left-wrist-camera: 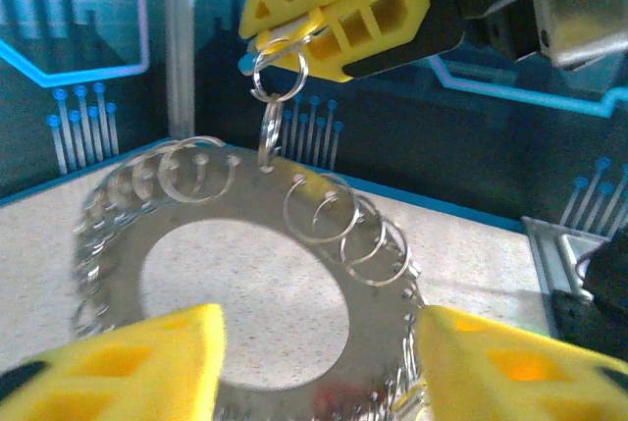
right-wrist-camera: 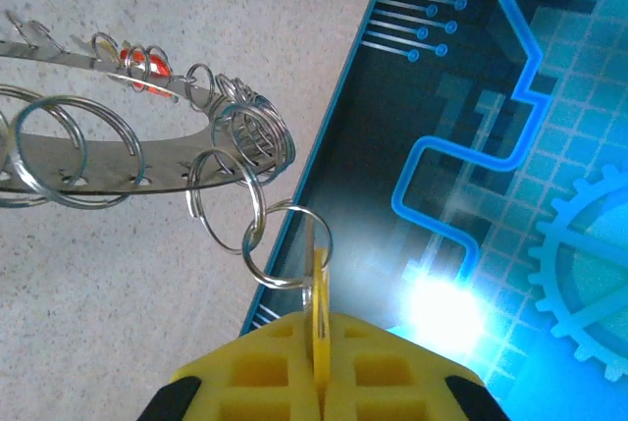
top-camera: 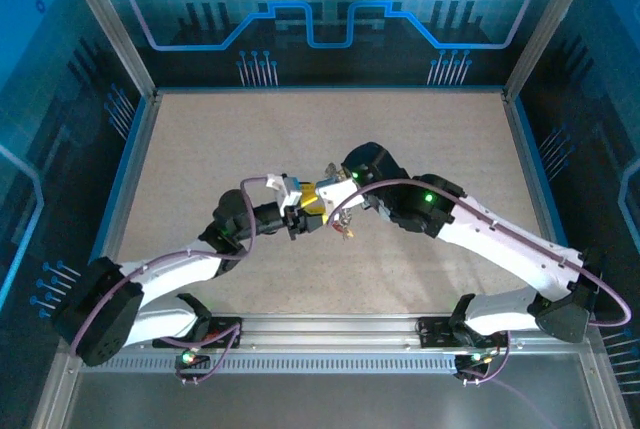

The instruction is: Put the keys on the keyring

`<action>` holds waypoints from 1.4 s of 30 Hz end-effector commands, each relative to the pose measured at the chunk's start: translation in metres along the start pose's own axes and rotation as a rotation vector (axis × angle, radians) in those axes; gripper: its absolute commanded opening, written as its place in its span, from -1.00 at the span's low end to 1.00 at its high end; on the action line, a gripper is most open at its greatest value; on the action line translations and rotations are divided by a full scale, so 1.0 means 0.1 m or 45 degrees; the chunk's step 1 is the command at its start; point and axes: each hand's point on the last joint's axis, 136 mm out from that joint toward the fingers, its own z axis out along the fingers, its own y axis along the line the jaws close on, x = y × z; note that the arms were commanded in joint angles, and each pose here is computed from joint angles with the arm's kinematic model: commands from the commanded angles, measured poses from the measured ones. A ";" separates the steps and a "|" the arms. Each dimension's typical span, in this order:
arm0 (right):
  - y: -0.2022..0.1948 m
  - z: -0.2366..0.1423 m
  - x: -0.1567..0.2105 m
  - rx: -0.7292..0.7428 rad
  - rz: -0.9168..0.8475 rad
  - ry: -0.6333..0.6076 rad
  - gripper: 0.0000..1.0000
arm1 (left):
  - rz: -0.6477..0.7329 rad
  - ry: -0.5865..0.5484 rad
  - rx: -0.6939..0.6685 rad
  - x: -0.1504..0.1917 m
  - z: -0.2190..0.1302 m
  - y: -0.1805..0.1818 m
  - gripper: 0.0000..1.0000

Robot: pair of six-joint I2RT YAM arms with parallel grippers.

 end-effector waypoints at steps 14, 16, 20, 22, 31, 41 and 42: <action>0.28 0.30 -0.04 -0.300 0.137 0.114 -1.00 | -0.585 -0.077 -1.201 0.22 -1.47 1.51 0.98; 0.33 0.34 -0.14 -0.340 0.179 0.106 -1.00 | -0.619 -0.097 -1.255 0.22 -1.59 1.57 0.98; 0.39 0.41 -0.38 -0.431 0.252 0.065 -1.00 | -0.688 -0.063 -1.357 0.28 -1.74 1.68 0.98; 0.44 0.48 -0.47 -0.470 0.268 0.056 -1.00 | -0.730 -0.048 -1.389 0.33 -1.77 1.73 0.98; 0.67 0.81 -0.57 -0.598 0.333 0.034 -1.00 | -0.783 -0.041 -1.369 0.45 -1.73 1.79 0.98; 1.08 1.07 -0.05 -0.718 0.446 0.138 -1.00 | -0.824 0.051 -1.414 0.56 -1.74 1.83 0.98; 1.12 1.09 0.01 -0.725 0.463 0.145 -1.00 | -0.835 0.063 -1.406 0.58 -1.71 1.84 0.98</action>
